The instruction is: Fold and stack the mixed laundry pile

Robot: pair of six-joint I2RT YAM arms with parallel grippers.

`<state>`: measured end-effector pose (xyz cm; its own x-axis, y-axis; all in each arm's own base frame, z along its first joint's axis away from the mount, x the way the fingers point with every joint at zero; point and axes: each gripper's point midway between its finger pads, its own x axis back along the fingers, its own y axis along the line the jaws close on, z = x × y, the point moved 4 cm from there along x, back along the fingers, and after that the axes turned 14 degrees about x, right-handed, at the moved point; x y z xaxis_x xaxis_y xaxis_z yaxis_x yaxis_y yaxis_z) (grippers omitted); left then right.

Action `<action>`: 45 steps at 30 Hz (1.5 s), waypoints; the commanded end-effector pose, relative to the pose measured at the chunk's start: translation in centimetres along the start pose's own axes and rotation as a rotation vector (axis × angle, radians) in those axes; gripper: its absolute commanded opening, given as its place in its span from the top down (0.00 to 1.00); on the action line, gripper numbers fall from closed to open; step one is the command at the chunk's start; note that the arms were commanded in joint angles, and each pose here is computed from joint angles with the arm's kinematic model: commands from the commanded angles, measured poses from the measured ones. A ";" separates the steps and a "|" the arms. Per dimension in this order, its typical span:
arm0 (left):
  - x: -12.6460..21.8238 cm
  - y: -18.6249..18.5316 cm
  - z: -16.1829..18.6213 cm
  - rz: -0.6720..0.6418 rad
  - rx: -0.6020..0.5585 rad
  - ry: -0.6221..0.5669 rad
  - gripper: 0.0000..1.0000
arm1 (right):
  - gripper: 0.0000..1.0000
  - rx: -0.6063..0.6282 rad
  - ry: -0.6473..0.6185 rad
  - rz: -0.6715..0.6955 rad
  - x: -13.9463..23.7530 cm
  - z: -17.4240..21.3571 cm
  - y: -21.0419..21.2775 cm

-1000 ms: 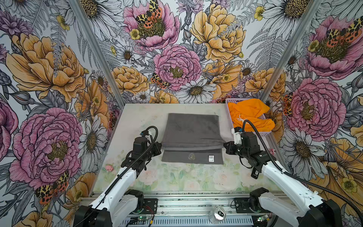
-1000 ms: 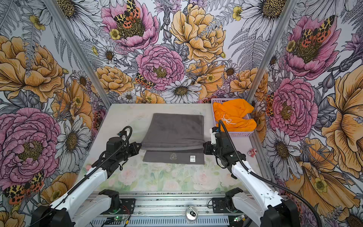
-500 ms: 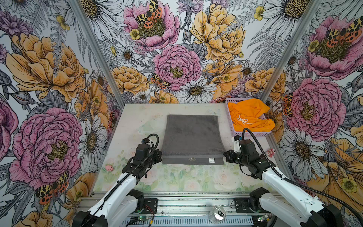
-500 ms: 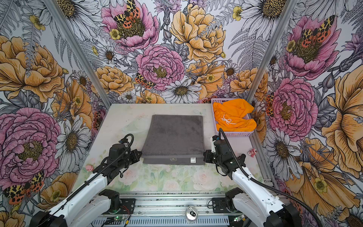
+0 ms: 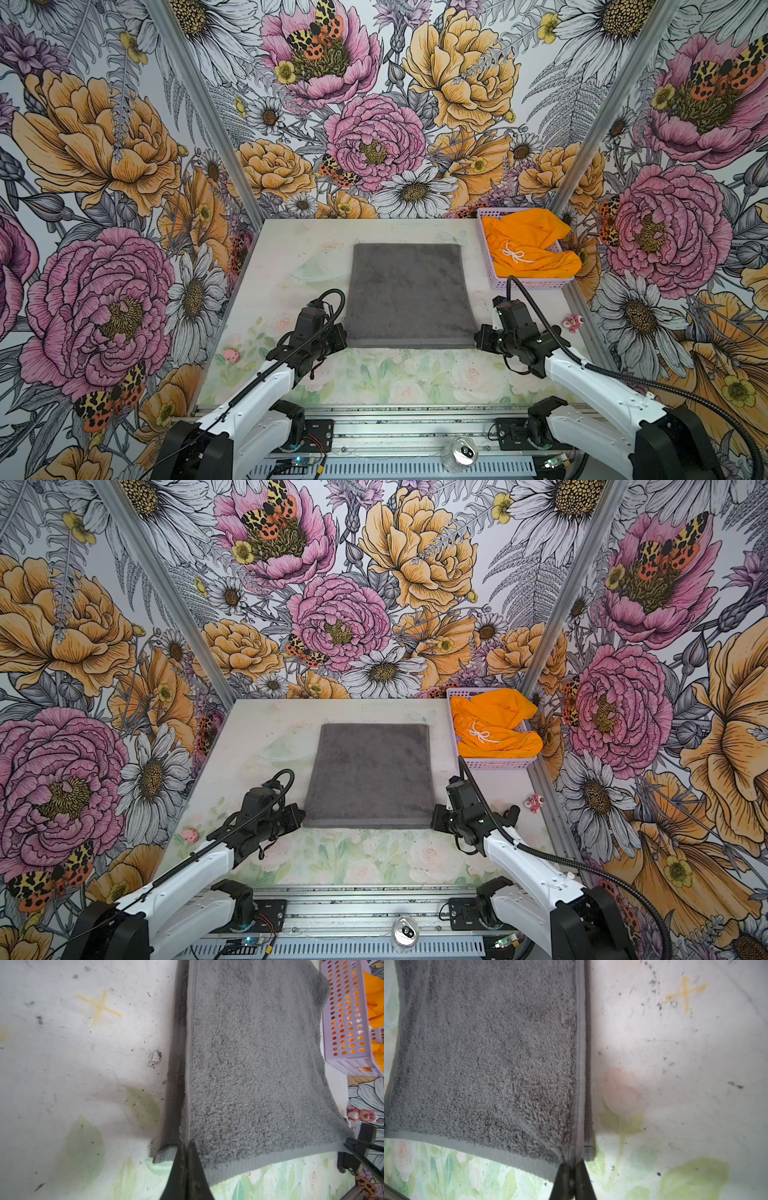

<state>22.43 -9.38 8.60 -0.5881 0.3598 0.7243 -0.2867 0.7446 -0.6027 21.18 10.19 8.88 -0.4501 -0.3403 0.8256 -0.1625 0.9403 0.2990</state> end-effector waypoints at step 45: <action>-8.8 -5.7 -1.0 -0.177 -0.123 0.128 0.32 | 0.52 0.208 0.153 0.056 -8.4 -5.5 4.3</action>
<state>31.87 -16.25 6.99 -0.4946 0.2885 0.8198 -0.2536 0.8543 -0.4537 29.89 16.49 6.29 -0.3430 -0.2600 0.9026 -0.3028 0.9402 0.1558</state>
